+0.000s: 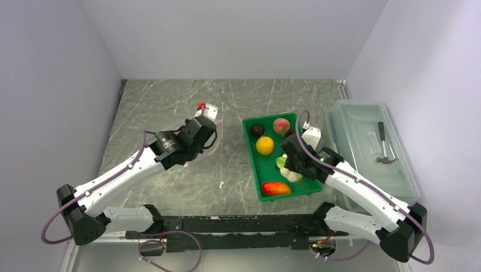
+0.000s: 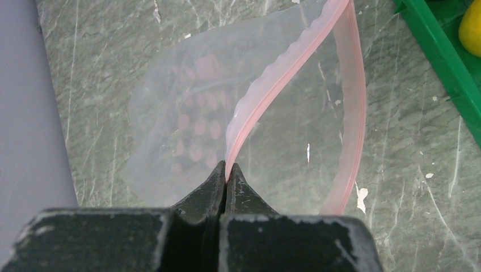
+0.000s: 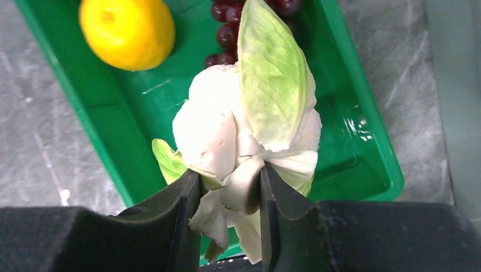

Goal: Place the food in the zip-top bag and seal the zipper
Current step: Pick up the fake vegetable from the bin.

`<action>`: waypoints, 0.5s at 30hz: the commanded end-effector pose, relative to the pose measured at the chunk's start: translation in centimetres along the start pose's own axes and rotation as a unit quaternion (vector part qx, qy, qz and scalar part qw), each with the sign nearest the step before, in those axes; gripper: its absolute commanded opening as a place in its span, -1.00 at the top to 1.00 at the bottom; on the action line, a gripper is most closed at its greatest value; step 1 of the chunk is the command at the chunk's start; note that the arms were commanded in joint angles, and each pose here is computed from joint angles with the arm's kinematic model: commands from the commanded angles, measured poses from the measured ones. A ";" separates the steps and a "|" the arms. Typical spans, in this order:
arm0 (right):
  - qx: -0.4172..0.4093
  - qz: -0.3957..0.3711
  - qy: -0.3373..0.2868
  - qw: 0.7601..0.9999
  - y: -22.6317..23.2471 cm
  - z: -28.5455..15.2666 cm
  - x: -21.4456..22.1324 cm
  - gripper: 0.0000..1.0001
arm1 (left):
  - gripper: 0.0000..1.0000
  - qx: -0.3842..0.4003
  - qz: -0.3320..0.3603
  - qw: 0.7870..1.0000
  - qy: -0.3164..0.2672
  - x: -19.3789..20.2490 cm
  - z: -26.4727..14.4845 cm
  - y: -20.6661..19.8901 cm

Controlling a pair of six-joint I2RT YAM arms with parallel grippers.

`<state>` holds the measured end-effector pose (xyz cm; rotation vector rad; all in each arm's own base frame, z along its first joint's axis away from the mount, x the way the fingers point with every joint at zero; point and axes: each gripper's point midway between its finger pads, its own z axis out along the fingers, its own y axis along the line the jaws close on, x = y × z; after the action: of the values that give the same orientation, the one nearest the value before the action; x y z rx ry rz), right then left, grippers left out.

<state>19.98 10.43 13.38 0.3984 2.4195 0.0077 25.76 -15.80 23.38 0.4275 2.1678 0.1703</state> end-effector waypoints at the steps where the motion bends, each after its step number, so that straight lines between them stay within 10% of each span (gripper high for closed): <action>1: -0.082 0.019 -0.027 0.996 3.2 -2.8 -2.9 1.00 | 1.00 -0.001 -0.012 1.000 -0.018 -0.8 -0.3 0.4; 15: -0.287 0.056 -0.082 0.953 12.6 -9.6 -7.5 1.00 | 1.00 0.000 -0.014 1.000 -0.021 -0.9 -0.4 0.4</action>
<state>21.62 18.05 21.20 0.2705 2.2669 0.4526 25.76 -15.80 23.38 0.4279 2.1677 0.1705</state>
